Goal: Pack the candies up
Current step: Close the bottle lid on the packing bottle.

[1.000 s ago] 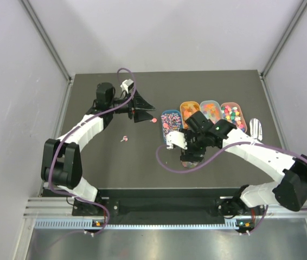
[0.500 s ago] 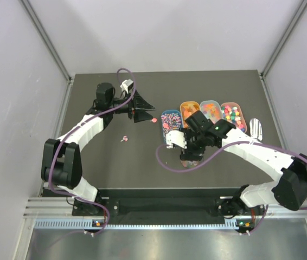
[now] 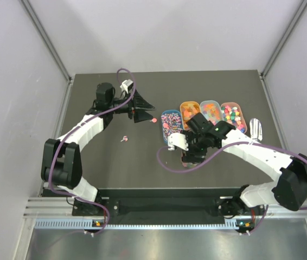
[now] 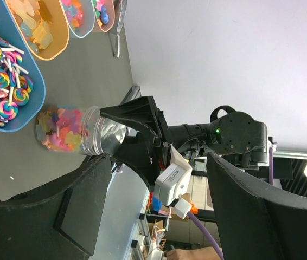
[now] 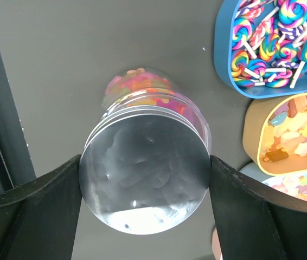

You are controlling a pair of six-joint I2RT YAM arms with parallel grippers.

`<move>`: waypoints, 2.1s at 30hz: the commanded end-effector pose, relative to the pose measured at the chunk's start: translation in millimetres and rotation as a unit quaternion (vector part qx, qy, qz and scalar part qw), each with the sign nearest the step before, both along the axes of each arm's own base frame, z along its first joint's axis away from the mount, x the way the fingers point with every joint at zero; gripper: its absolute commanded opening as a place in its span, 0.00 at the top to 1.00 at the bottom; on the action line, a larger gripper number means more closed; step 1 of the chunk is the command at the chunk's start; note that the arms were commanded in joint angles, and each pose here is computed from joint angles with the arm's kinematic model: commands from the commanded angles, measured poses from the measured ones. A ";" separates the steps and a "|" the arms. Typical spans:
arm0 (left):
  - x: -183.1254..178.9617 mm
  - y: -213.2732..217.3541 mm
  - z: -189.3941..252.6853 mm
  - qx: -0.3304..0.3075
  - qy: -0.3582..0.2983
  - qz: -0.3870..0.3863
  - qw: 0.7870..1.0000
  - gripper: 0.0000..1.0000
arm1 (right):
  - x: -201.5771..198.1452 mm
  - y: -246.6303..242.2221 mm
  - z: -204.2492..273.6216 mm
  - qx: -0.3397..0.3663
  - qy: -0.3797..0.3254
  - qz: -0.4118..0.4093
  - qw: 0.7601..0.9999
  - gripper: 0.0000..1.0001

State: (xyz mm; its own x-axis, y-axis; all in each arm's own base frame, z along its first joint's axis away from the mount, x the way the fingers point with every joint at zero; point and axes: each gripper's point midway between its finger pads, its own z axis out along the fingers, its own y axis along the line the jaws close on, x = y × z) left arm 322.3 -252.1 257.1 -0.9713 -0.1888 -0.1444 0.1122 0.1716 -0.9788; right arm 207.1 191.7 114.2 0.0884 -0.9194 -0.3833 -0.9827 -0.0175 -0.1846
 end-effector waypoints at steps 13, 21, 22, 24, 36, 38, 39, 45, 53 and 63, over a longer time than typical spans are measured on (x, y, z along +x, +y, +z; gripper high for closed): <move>-1.6 0.9 8.5 -0.008 -0.032 -0.004 0.999 0.24 | 17.3 9.3 6.9 0.016 -0.027 -0.002 1.000 0.95; -0.7 0.7 7.9 -0.008 -0.032 -0.003 0.999 0.24 | 18.5 8.4 2.9 0.011 -0.026 -0.004 1.000 0.86; -1.0 0.8 8.3 -0.008 -0.032 -0.003 0.999 0.24 | 19.2 8.6 2.9 0.012 -0.028 -0.004 1.000 0.85; -1.3 0.3 7.5 -0.008 -0.030 -0.003 1.000 0.24 | 18.5 7.6 2.1 0.011 -0.027 -0.005 1.000 0.85; -0.6 0.6 7.6 -0.010 -0.028 -0.002 1.000 0.24 | 15.9 -0.3 -5.6 -0.003 -0.028 -0.009 1.000 0.41; -0.6 0.6 7.1 -0.010 -0.029 -0.002 1.000 0.24 | 15.3 -0.8 -5.4 -0.002 -0.030 -0.009 1.000 0.34; -0.8 0.7 7.9 -0.010 -0.029 -0.002 1.000 0.24 | 15.2 -1.7 -6.3 -0.002 -0.029 -0.012 1.000 0.30; -0.9 0.7 6.3 -0.010 -0.027 -0.002 1.000 0.24 | 16.5 -5.1 -5.7 -0.002 -0.031 -0.019 0.999 0.06; -1.2 0.2 5.4 -0.009 -0.026 -0.003 1.000 0.24 | 19.5 -7.8 -2.5 0.003 -0.036 -0.027 0.999 0.00; -0.3 -0.3 9.7 -0.007 -0.051 -0.006 0.999 0.23 | 18.3 -1.8 30.5 0.030 -0.041 -0.025 0.998 0.00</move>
State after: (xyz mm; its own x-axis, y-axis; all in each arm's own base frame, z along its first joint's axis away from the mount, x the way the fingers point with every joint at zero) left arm 321.8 -252.1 255.3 -0.9718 -0.1906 -0.1389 0.1069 0.1689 -0.9798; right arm 218.9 181.9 109.4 0.0562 -0.9315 -0.3594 -0.9774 0.0222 -0.2103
